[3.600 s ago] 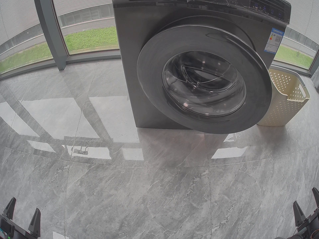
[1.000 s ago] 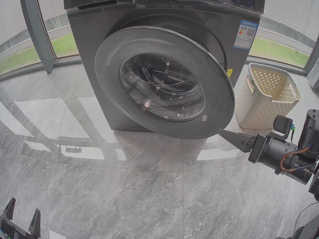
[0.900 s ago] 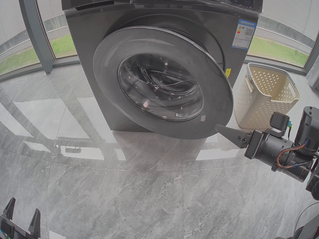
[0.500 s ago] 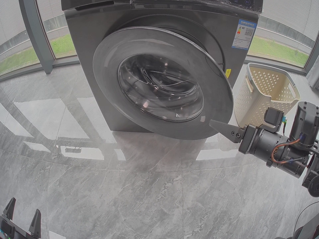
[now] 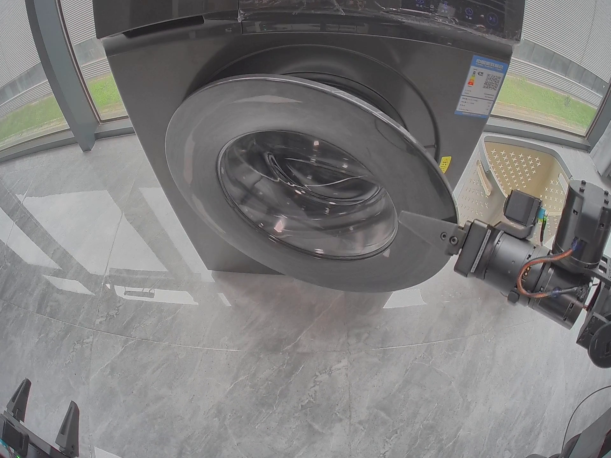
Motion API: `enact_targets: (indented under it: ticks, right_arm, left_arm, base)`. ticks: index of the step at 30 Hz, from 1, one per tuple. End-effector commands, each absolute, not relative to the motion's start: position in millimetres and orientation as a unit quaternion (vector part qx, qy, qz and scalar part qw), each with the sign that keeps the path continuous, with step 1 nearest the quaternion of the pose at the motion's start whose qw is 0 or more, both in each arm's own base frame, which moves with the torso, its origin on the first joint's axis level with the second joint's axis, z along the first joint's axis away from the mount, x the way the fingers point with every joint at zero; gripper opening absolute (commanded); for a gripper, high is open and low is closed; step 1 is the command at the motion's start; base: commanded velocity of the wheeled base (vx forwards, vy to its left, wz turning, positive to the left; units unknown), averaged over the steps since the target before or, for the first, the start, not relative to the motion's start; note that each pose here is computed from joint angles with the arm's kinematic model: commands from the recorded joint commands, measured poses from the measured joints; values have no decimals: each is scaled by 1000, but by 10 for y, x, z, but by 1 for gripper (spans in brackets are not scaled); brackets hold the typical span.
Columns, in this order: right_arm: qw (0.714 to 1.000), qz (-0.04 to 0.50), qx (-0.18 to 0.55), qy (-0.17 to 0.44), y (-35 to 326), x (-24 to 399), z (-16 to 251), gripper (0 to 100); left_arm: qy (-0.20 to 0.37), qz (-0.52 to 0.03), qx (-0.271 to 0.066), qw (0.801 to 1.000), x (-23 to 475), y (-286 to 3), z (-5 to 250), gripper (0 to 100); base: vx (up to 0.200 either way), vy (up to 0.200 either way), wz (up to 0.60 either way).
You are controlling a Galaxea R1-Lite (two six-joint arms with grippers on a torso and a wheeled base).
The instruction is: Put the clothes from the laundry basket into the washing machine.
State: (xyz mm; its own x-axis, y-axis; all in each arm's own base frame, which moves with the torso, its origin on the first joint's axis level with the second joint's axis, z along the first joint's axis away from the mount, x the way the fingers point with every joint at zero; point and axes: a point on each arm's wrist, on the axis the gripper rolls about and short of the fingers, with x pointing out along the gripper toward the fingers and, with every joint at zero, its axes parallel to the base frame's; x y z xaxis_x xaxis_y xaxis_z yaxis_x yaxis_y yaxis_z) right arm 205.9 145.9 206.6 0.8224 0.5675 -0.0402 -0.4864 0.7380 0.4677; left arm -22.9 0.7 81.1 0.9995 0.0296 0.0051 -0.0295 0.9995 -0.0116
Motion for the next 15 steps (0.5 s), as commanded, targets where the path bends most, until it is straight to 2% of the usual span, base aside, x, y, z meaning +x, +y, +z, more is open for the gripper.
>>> enact_targets:
  ticks: [1,7,15]
  right_arm:
    - [932,272,225,81,1423,2122,2096,100]
    - [937,254,230,67,1334,2193,2146,100]
    - [936,256,224,87,1344,2137,2044,100]
  left_arm:
    - [0,15,-7,1000,-226,7,759,100]
    - [0,15,-6,1000,-226,7,759,100]
    - [-1,15,-7,1000,-227,7,758,100]
  base:
    - [0,0,0]
    - [0,0,0]
    - [0,0,0]
